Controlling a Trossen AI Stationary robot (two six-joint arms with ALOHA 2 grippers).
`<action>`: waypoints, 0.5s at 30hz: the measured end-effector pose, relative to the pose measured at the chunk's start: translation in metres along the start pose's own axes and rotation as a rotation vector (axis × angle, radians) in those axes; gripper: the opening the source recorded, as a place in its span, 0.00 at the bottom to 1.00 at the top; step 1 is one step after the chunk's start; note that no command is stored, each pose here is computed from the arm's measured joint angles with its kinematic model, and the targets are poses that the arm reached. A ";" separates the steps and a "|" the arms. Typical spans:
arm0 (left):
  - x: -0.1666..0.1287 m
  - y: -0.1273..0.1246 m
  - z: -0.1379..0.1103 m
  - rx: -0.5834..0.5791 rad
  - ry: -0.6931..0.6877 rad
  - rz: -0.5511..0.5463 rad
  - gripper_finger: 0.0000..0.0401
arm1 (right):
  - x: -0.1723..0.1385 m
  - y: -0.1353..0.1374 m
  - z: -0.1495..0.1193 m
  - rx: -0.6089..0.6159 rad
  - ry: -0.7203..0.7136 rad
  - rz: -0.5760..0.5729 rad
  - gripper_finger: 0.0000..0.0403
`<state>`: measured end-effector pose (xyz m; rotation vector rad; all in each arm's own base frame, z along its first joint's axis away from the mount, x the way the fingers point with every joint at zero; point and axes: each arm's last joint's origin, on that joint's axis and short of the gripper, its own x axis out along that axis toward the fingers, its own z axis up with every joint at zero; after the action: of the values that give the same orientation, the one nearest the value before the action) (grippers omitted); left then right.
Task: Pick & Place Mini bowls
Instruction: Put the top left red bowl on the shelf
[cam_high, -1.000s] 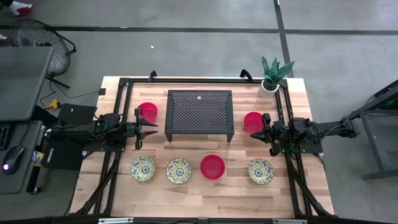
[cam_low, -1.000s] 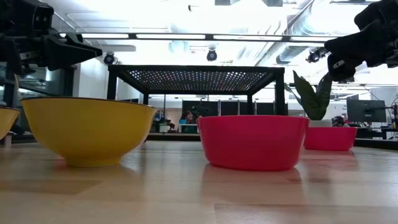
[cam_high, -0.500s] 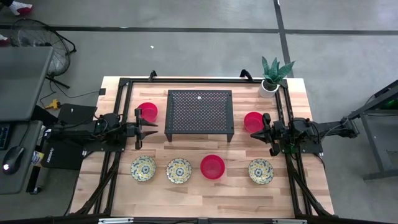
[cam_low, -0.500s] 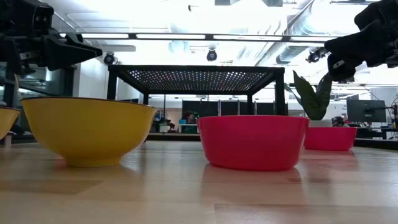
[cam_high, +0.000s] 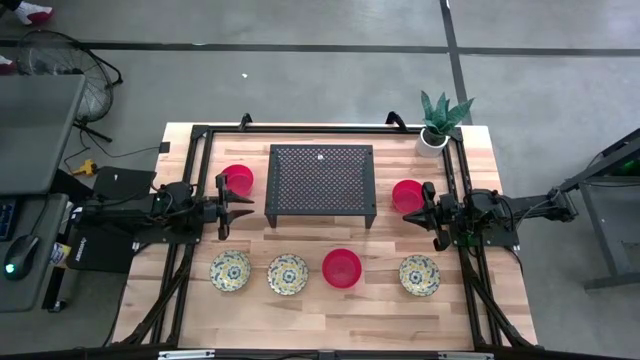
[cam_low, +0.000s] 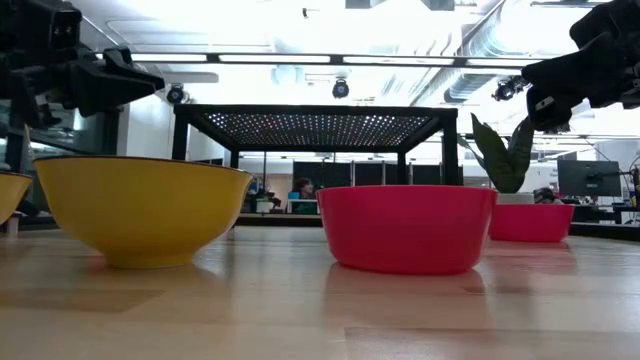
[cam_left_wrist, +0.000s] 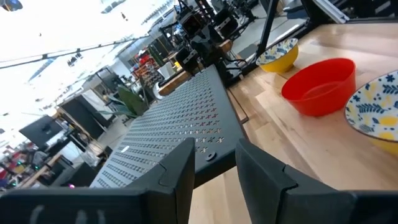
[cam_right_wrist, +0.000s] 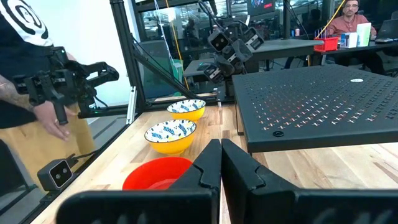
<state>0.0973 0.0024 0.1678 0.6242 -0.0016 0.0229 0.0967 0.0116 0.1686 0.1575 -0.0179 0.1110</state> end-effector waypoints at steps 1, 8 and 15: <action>0.000 0.000 0.000 0.001 0.000 0.000 0.28 | 0.000 0.000 0.000 0.000 0.000 0.000 0.00; 0.000 0.000 0.000 0.031 0.000 0.000 0.28 | 0.000 0.000 0.000 0.000 0.000 0.000 0.00; 0.000 0.000 0.000 0.061 0.000 -0.001 0.28 | 0.000 0.000 0.000 0.000 0.000 0.000 0.00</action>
<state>0.0973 0.0023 0.1677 0.6847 -0.0008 0.0218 0.0967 0.0116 0.1685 0.1575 -0.0178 0.1113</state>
